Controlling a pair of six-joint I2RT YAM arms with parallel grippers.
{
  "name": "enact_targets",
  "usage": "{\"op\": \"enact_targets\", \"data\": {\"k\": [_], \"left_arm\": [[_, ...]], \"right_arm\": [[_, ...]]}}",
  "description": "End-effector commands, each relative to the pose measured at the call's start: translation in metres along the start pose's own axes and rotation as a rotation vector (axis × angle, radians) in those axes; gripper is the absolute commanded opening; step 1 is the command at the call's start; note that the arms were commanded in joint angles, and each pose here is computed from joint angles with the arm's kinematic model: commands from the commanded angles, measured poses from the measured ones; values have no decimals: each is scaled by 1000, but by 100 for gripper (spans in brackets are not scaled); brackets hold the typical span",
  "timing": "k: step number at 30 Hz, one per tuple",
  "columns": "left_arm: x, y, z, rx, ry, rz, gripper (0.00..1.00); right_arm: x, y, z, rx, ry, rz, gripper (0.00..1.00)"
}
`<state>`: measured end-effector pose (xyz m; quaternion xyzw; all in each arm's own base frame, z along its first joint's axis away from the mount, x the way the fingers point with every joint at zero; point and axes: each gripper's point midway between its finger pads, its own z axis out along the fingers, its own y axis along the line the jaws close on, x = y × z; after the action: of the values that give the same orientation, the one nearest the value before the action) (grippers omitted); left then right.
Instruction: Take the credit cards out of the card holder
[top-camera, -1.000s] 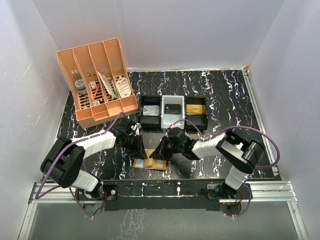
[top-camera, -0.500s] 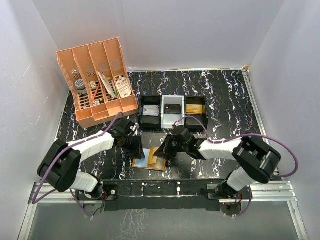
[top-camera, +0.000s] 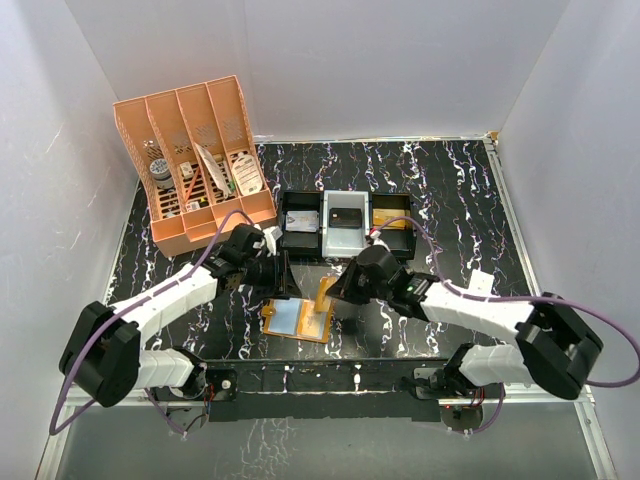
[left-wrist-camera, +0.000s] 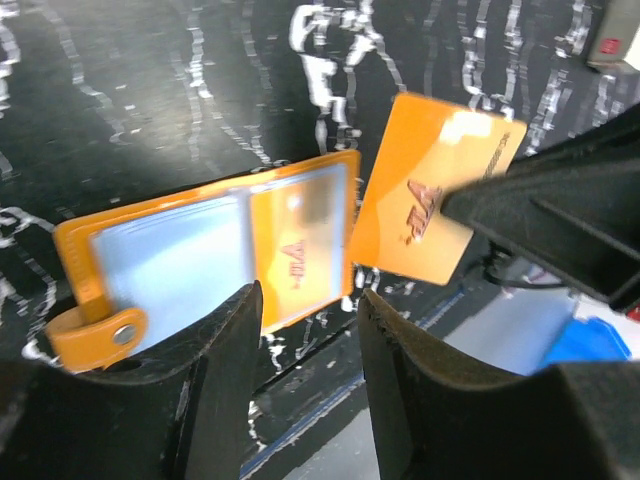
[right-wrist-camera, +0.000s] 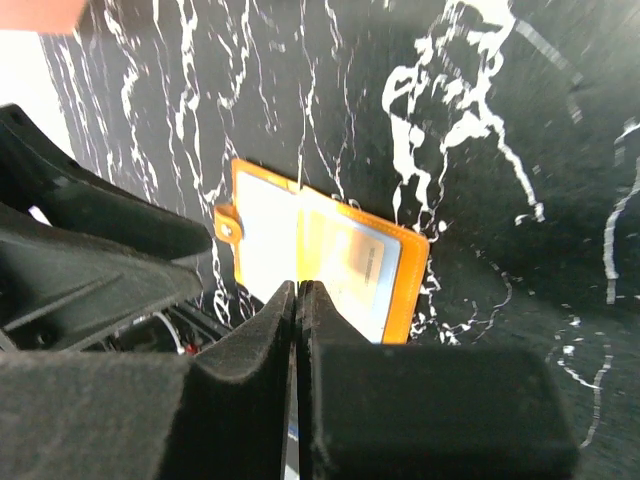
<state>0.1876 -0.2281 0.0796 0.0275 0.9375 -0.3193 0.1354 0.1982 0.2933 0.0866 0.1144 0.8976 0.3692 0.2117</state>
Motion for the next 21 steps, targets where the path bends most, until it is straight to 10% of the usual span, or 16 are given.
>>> {"op": "enact_targets", "data": {"k": [1,13,21], "left_arm": [[5,-38,-2,216,56,62,43],[47,20,28,11,280,9,35],[38,30,26,-66,208,-7,34]], "right_arm": [[-56,19,-26,-6,-248,-60,0],[-141,5,-80,87,-483,-119,0],[-193,-13,-110,139,-542,-190,0]]}}
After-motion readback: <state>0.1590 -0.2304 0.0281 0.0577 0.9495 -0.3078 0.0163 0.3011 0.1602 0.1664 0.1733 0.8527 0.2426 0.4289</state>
